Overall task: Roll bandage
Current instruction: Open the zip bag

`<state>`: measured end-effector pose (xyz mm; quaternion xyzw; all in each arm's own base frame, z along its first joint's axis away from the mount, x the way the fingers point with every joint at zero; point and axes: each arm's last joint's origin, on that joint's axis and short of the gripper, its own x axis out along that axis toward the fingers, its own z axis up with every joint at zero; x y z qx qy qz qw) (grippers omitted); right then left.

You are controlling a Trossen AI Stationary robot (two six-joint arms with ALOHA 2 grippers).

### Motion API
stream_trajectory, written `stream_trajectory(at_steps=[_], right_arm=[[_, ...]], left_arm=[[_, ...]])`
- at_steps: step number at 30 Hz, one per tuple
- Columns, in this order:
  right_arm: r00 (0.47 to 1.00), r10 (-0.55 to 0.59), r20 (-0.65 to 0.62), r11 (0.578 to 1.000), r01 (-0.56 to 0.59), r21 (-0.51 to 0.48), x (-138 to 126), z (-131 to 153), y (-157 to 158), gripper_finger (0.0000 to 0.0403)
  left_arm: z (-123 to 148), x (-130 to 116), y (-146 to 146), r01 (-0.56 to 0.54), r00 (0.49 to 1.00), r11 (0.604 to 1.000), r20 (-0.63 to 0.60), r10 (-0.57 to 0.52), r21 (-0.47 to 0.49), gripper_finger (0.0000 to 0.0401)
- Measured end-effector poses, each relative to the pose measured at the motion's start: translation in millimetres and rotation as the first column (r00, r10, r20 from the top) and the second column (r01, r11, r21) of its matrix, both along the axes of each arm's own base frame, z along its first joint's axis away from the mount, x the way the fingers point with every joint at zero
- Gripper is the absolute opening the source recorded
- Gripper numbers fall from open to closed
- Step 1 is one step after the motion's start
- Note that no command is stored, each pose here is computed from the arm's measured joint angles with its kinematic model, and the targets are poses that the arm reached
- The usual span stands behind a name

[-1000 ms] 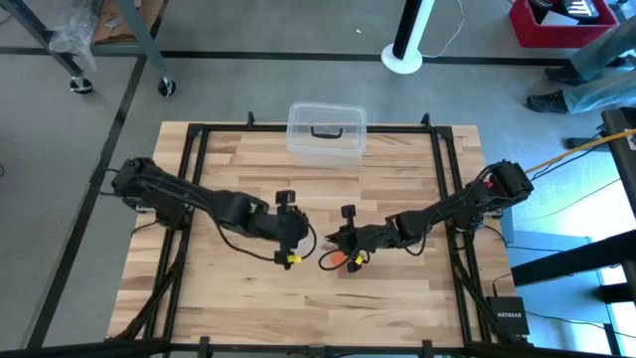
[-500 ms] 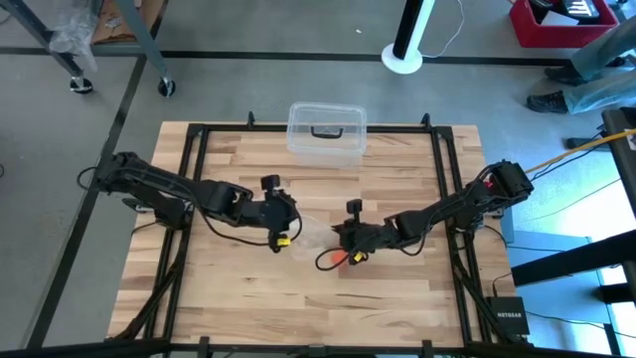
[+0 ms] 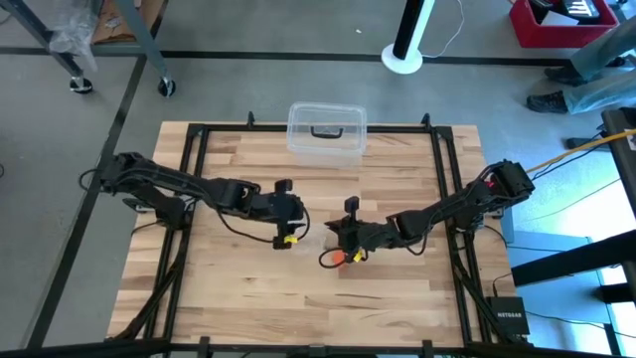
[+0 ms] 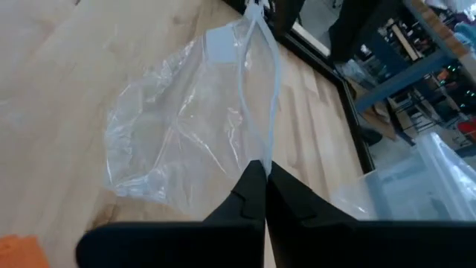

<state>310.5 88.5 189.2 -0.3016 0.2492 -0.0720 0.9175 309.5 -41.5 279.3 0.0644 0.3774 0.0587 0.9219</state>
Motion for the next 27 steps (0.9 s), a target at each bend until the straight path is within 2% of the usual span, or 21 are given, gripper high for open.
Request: stream_trajectory(at_steps=[10,14,18,21,24,27], right_arm=[[1.0,0.024,0.021,0.999,-0.023,-0.045,2,3,0,0.0003],[0.999,0.018,0.038,0.998,-0.016,-0.057,2,5,0,0.0003],[0.998,0.007,0.056,0.998,-0.004,-0.055,3,7,0,0.0003],[0.998,0.0,0.06,0.999,0.004,-0.05,3,7,0,0.0003],[0.998,0.02,0.059,0.999,-0.018,-0.038,3,7,1,0.0003],[0.997,0.019,0.076,0.999,-0.017,-0.032,4,9,1,0.0003]], left_arm=[[-21,9,17,-0.013,0.999,0.999,-0.038,0.014,0.041,0.0168],[-22,9,14,0.055,0.997,0.998,-0.049,-0.054,0.023,0.0161],[-21,10,14,0.101,0.994,0.995,-0.041,-0.1,0.018,0.0117],[-22,10,14,0.136,0.989,0.991,-0.049,-0.137,-0.017,0.0065],[-22,9,16,0.156,0.986,0.988,-0.065,-0.156,-0.006,0.0014],[-22,9,20,0.151,0.986,0.989,-0.066,-0.151,-0.003,0.001]])
